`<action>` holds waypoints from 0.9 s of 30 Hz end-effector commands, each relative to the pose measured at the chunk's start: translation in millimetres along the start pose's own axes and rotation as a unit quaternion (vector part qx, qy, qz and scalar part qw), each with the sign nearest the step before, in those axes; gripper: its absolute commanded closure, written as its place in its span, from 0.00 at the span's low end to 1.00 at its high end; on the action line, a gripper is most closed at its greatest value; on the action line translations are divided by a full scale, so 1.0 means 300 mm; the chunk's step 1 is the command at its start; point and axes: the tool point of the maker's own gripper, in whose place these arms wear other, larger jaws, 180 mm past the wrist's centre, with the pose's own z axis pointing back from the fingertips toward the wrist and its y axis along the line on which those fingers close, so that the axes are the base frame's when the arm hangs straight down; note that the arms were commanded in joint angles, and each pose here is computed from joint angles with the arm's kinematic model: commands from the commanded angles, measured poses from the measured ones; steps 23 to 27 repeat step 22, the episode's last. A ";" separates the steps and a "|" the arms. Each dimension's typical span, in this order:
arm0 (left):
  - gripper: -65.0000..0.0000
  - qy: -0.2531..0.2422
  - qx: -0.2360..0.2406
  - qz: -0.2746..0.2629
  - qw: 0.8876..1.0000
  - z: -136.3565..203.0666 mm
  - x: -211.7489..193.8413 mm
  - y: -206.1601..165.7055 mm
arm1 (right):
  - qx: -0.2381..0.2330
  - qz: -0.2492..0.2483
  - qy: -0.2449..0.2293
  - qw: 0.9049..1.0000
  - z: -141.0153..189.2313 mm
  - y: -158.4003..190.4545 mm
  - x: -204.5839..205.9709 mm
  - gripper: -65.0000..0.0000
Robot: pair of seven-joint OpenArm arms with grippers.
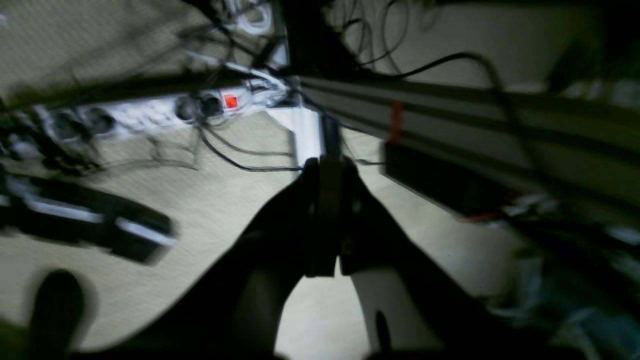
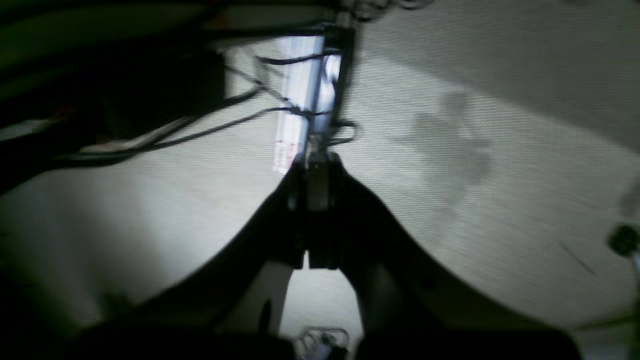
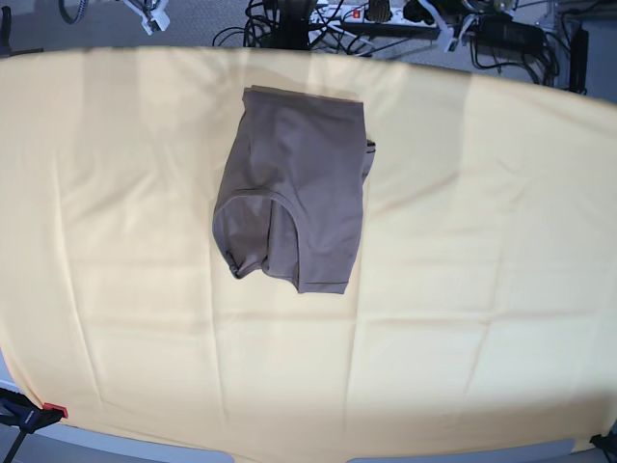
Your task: Fold the T-shirt properly
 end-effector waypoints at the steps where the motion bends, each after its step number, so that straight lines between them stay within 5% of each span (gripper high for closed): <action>1: 1.00 0.003 0.011 -0.008 1.000 -0.010 -0.006 0.015 | -0.017 -0.001 0.000 1.000 0.003 -0.031 -0.002 1.00; 5: 1.00 0.012 0.096 -0.015 0.995 -0.082 -0.019 0.080 | -0.073 -0.029 0.003 0.997 -0.034 -0.076 0.020 1.00; 11: 1.00 -0.002 0.178 -0.019 0.984 -0.175 -0.037 0.018 | -0.132 0.018 -0.012 0.991 -0.083 -0.054 0.062 1.00; 27: 1.00 -0.022 0.168 0.009 0.985 -0.224 -0.020 -0.064 | -0.122 -0.008 -0.026 0.992 -0.123 0.040 0.081 1.00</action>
